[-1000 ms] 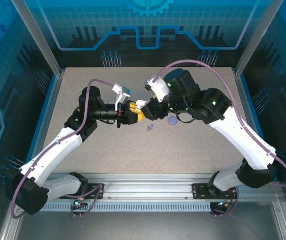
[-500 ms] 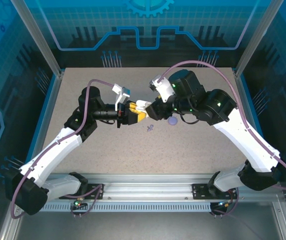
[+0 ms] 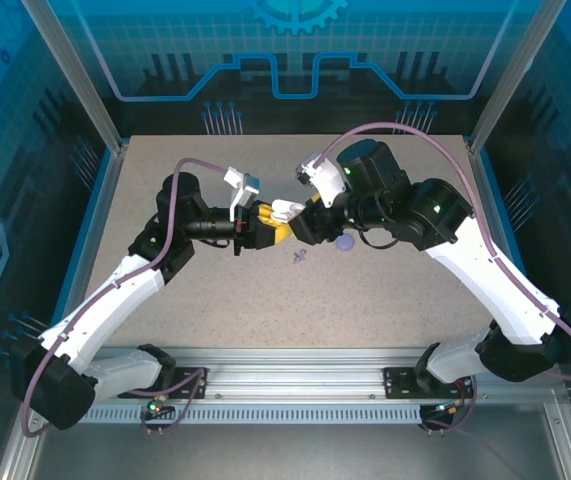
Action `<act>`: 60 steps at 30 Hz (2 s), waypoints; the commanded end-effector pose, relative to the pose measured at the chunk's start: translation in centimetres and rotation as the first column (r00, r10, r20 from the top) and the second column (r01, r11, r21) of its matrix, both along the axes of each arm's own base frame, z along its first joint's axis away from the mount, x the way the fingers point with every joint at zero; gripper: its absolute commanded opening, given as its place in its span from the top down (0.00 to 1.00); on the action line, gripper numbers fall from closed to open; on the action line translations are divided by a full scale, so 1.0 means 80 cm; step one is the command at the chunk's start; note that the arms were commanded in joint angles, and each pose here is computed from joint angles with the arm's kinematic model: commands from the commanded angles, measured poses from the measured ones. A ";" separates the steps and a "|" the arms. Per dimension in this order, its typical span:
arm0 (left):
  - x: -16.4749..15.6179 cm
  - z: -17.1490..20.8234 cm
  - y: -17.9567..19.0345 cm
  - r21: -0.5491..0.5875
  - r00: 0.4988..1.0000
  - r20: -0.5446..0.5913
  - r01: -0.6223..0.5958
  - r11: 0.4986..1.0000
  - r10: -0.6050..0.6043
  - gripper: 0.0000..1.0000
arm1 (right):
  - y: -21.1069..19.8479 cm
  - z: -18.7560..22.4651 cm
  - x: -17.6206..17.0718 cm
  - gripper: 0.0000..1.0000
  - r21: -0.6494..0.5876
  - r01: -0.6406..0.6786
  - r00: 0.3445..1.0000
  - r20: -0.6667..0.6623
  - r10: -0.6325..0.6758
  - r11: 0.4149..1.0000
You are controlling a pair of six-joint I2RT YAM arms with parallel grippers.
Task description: Insert the wireless bluetooth earbuds into the charging case
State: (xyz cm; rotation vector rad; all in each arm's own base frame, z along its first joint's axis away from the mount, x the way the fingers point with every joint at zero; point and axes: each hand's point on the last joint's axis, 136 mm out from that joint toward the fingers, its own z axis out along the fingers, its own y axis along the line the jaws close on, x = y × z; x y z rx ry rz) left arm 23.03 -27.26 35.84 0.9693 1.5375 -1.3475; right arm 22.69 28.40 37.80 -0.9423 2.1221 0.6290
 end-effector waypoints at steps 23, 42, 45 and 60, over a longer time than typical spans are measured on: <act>0.009 0.009 -0.004 0.013 1.000 0.019 -0.021 1.000 0.021 0.89 | -0.005 0.037 -0.012 0.55 0.091 -0.017 1.000 0.010 0.016 0.996; 0.016 0.008 -0.004 0.021 0.999 0.017 -0.045 0.999 0.045 0.88 | 0.008 0.014 0.014 0.54 0.034 0.054 0.997 -0.058 -0.052 0.998; 0.016 0.009 -0.003 0.021 0.999 0.022 -0.047 0.999 0.047 0.89 | 0.009 0.009 0.017 0.54 0.021 0.060 0.996 -0.065 -0.059 0.998; 0.016 0.010 -0.003 0.012 0.998 0.019 -0.055 0.998 0.054 0.89 | 0.000 -0.002 0.020 0.72 0.012 0.074 0.994 -0.083 -0.073 0.997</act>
